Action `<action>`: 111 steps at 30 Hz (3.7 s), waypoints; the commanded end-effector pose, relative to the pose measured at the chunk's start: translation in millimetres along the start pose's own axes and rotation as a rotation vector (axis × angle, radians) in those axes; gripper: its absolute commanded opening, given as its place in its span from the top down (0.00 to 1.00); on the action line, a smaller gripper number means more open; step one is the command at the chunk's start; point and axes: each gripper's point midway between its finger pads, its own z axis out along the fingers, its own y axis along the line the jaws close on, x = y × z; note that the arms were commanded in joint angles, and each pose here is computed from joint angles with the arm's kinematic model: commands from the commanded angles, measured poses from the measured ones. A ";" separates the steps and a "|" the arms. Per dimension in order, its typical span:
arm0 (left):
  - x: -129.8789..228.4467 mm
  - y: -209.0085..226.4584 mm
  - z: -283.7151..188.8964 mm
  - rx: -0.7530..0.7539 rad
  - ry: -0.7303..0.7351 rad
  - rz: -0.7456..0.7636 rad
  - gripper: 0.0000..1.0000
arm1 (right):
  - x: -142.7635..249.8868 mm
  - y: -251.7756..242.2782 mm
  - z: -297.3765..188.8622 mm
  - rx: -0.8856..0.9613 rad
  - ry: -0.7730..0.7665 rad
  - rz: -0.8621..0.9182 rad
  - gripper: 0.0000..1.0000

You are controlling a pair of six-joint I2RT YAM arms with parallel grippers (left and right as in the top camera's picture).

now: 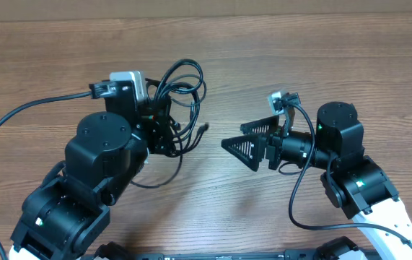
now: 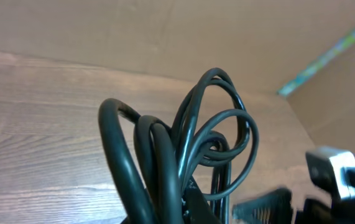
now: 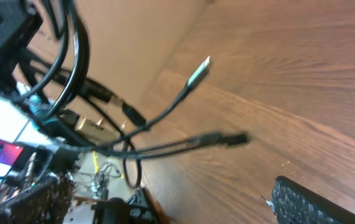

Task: Untangle cables

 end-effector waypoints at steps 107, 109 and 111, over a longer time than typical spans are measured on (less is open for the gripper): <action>64.3 -28.5 19.3 0.163 0.339 -0.053 0.90 | -15.5 70.5 -41.0 -0.213 -0.042 -0.180 0.96; 65.4 -29.6 20.1 0.169 0.346 -0.054 0.91 | -15.5 70.5 -41.0 -0.213 -0.042 -0.180 0.96; 66.5 -30.0 21.3 0.170 0.351 -0.054 0.91 | -15.5 70.5 -41.0 -0.213 -0.042 -0.180 0.96</action>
